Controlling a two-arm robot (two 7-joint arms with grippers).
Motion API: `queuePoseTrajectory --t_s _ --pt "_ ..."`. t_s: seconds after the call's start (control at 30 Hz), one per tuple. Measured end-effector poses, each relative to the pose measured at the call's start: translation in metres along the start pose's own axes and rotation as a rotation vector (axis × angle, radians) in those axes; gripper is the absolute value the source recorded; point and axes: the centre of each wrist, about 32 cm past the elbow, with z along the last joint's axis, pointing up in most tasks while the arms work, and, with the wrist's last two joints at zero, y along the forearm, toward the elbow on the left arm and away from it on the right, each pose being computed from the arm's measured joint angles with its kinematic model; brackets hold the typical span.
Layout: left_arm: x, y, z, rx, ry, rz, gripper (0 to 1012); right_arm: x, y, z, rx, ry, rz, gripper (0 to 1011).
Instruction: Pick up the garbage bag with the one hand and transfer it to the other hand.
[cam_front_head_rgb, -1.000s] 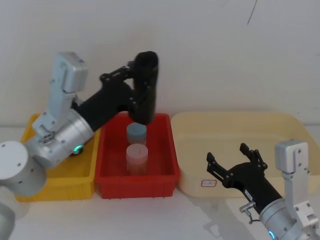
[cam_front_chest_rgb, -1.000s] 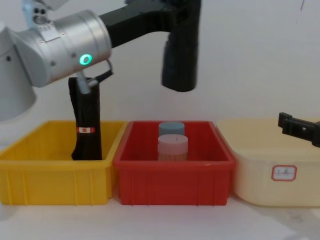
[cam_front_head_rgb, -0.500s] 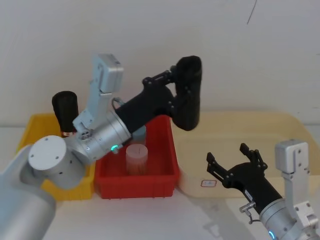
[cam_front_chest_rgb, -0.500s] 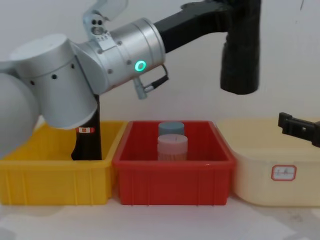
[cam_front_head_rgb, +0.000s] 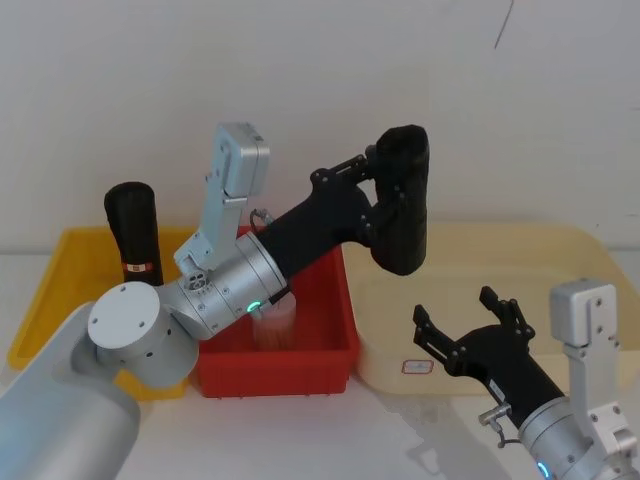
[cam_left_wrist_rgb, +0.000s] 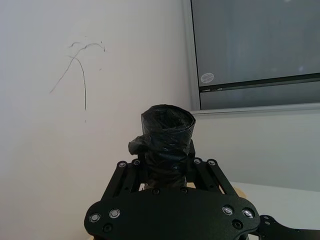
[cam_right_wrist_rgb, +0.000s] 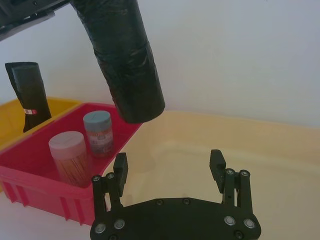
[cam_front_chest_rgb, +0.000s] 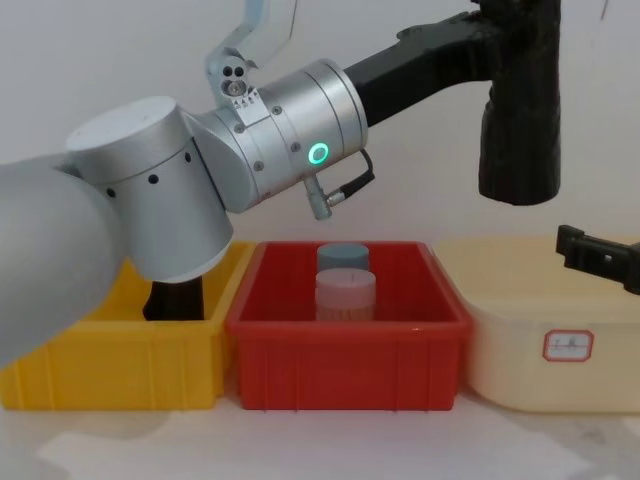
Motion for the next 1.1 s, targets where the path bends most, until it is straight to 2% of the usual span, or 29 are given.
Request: queuePoseTrajectory --t_s 0.43,0.7,1.1 --pt "-0.0038 0.0008 -0.0073 -0.002 0.027 0.006 383 0.0 0.0 0.0 0.0 0.0 0.0 1001" --pt "-0.0046 0.0012 -0.0089 -0.002 0.033 0.008 383 -0.0001 0.0001 0.0001 0.003 0.001 0.005 1001" --pt "-0.0052 0.0012 -0.01 -0.003 0.037 0.01 383 -0.0023 0.0063 0.0028 0.044 0.024 0.058 1001"
